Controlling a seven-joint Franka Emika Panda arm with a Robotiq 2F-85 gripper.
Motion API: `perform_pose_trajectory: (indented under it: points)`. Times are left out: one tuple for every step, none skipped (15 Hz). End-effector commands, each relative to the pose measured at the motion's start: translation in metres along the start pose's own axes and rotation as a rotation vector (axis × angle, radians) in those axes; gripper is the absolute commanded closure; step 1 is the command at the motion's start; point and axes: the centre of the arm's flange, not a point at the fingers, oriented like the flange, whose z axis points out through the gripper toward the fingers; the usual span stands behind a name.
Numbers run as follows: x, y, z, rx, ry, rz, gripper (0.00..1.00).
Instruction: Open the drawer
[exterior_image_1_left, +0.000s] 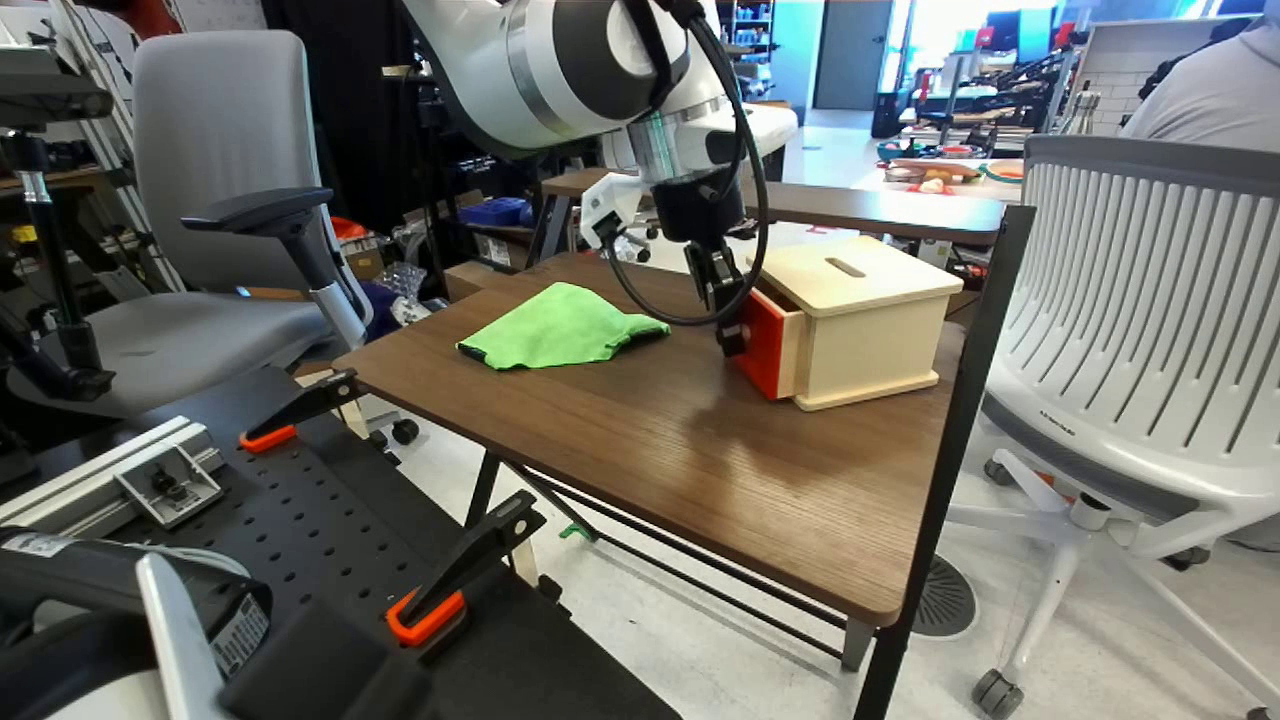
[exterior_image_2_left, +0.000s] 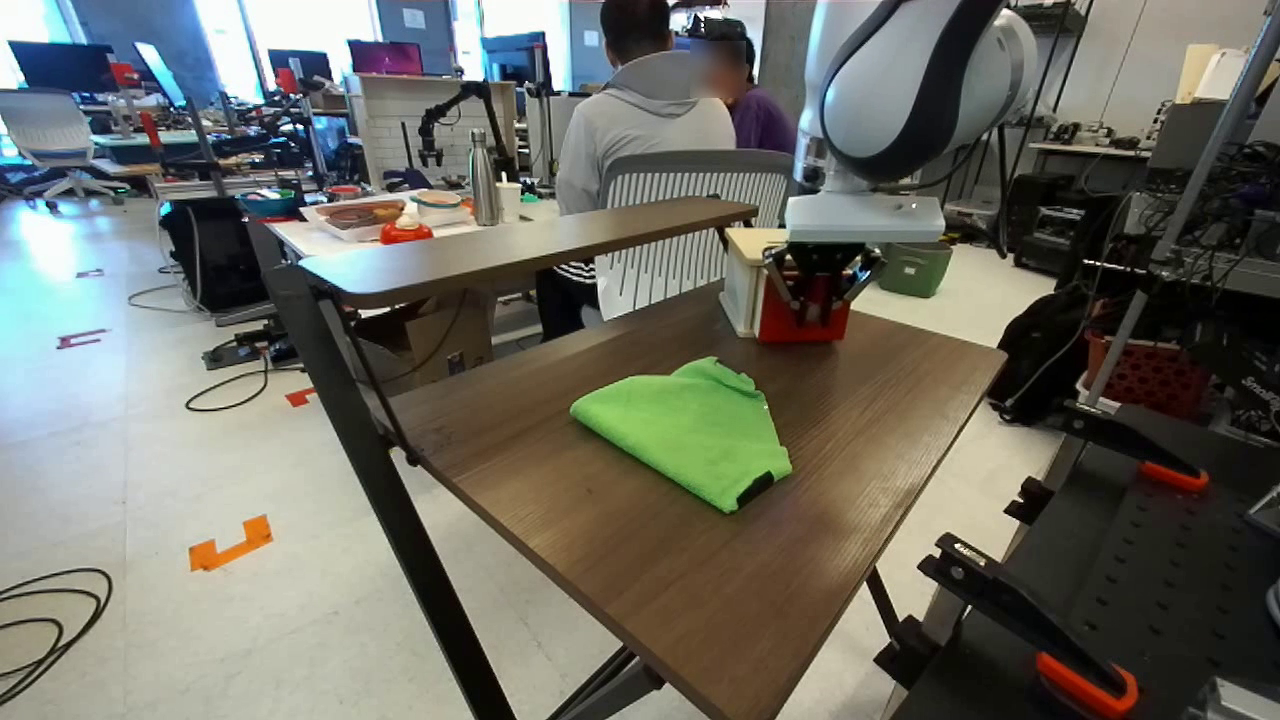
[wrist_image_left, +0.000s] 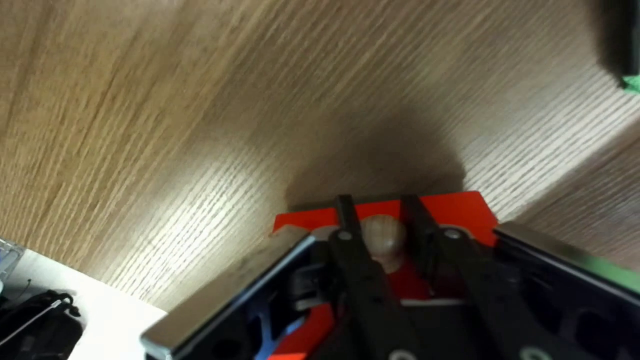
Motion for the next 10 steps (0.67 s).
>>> perform_pose_trajectory:
  points:
    - [-0.027,0.012,-0.022,0.012,-0.065,-0.065,0.93]
    - [-0.031,0.014,-0.024,0.015,-0.072,-0.072,0.93]
    - [-0.033,0.016,-0.025,0.018,-0.079,-0.078,0.93]
    - [-0.035,0.017,-0.027,0.023,-0.085,-0.082,0.93]
    - [-0.037,0.018,-0.028,0.028,-0.092,-0.084,0.93]
    - [-0.037,0.02,-0.029,0.033,-0.099,-0.086,0.93]
    - [-0.037,0.021,-0.029,0.038,-0.108,-0.089,0.93]
    - [-0.037,0.022,-0.029,0.044,-0.114,-0.093,0.93]
    - [-0.037,0.023,-0.028,0.051,-0.122,-0.093,0.93]
    - [-0.038,0.024,-0.027,0.056,-0.132,-0.097,0.93]
